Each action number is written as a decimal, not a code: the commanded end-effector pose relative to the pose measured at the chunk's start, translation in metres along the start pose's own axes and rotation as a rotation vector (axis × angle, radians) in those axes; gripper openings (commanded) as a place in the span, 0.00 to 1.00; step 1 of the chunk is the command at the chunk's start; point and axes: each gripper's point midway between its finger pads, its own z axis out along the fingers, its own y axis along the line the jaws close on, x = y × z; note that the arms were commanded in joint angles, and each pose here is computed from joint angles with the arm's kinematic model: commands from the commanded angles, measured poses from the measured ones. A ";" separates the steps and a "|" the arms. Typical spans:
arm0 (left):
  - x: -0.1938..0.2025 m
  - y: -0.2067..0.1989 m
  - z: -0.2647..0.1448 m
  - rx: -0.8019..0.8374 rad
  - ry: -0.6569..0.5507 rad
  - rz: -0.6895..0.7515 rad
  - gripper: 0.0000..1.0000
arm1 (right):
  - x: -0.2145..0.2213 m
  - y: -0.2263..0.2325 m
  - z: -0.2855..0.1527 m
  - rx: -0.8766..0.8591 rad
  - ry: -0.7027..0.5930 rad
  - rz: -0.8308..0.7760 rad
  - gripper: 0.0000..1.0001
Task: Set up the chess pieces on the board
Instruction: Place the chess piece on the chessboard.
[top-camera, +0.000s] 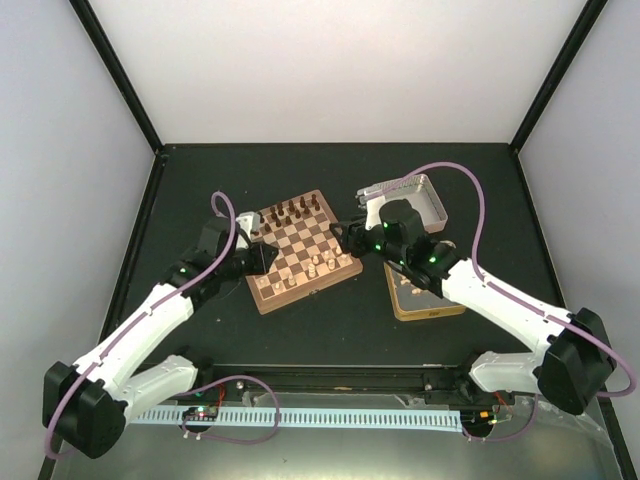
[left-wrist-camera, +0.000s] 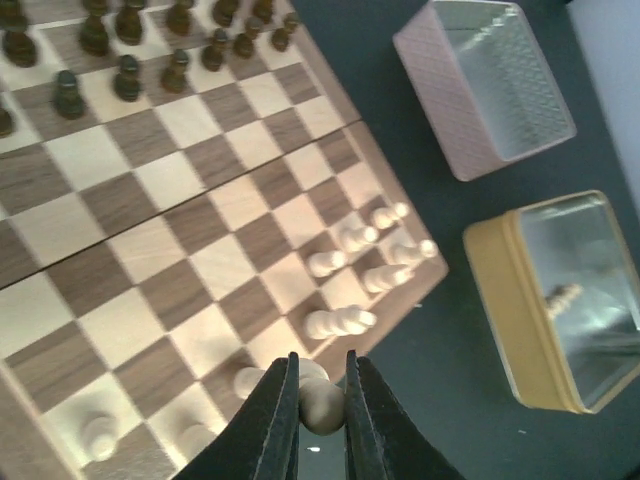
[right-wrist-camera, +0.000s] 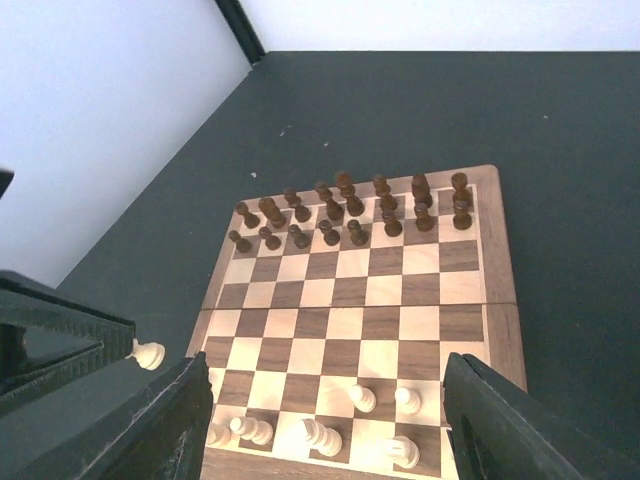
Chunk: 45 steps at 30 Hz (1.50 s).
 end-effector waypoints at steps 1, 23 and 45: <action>0.003 0.029 0.008 -0.135 -0.020 0.036 0.03 | -0.013 -0.012 -0.001 0.068 -0.068 0.086 0.65; 0.042 0.072 0.068 -0.254 0.140 0.044 0.04 | 0.014 -0.020 0.019 0.093 0.039 0.117 0.64; 0.055 0.083 0.068 -0.312 0.199 0.026 0.08 | 0.014 -0.021 0.018 0.102 0.044 0.108 0.63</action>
